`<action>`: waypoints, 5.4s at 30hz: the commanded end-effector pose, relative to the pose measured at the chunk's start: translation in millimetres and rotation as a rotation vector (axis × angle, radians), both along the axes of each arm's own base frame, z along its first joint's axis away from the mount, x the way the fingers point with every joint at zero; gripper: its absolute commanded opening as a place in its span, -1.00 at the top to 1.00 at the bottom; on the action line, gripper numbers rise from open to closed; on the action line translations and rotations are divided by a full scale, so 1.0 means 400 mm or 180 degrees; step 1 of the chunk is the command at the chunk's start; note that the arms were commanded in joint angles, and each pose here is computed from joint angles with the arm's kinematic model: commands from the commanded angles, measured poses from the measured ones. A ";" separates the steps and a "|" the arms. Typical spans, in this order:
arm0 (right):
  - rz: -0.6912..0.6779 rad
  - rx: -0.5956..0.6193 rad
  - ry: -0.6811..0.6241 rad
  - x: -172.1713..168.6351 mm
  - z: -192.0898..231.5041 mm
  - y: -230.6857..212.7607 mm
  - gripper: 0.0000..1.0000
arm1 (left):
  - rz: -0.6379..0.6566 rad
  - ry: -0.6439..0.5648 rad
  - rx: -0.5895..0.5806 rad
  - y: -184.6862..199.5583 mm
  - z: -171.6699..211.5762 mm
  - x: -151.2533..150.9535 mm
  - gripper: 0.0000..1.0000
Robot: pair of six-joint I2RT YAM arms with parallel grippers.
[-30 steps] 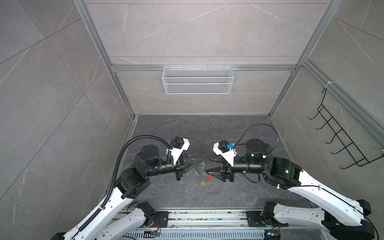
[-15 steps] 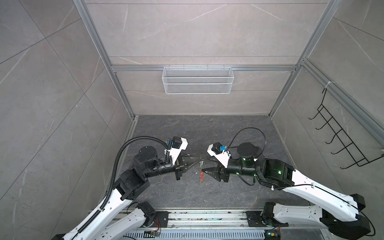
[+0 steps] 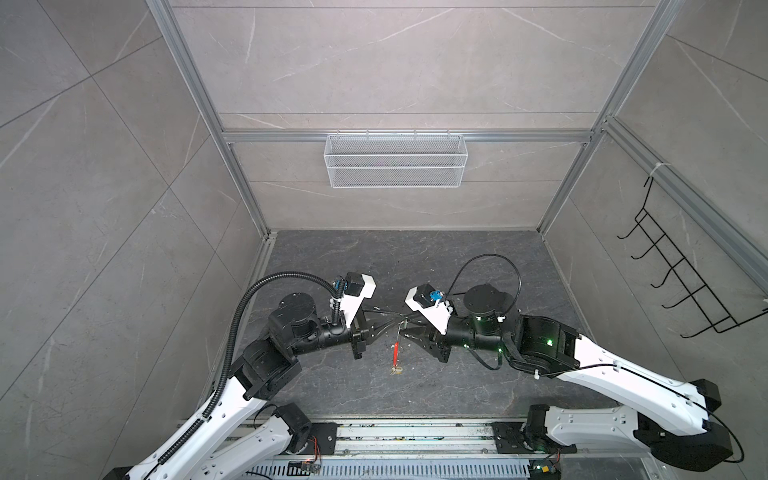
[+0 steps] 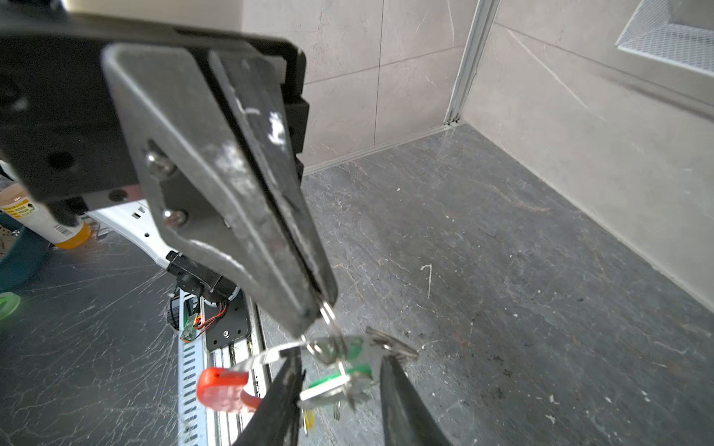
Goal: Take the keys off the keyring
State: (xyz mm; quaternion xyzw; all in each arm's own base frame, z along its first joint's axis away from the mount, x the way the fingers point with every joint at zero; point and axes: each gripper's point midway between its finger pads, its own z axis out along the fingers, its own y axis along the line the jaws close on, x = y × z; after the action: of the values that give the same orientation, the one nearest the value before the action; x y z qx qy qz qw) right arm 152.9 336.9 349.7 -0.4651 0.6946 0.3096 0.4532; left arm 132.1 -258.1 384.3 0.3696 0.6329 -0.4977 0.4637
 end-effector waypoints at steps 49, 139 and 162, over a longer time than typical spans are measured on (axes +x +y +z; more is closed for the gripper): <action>-0.0701 0.0141 0.0572 0.119 -0.143 -0.106 1.00 | 0.1329 -0.0200 -0.0545 0.122 0.007 0.108 1.00; 0.0624 0.0532 0.0514 0.028 -0.199 0.096 0.71 | 0.0558 0.0082 -0.1194 0.080 0.194 0.025 1.00; 0.0064 -0.0115 0.0390 0.045 -0.193 -0.026 1.00 | 0.1546 0.0409 -0.0240 0.182 -0.026 0.082 0.97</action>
State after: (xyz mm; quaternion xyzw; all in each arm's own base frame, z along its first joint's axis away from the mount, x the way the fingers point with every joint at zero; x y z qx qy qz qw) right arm 166.7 340.3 263.7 -0.4594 0.7059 0.3715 0.3907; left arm 161.0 -192.5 393.6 0.1607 0.6817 -0.4538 0.5509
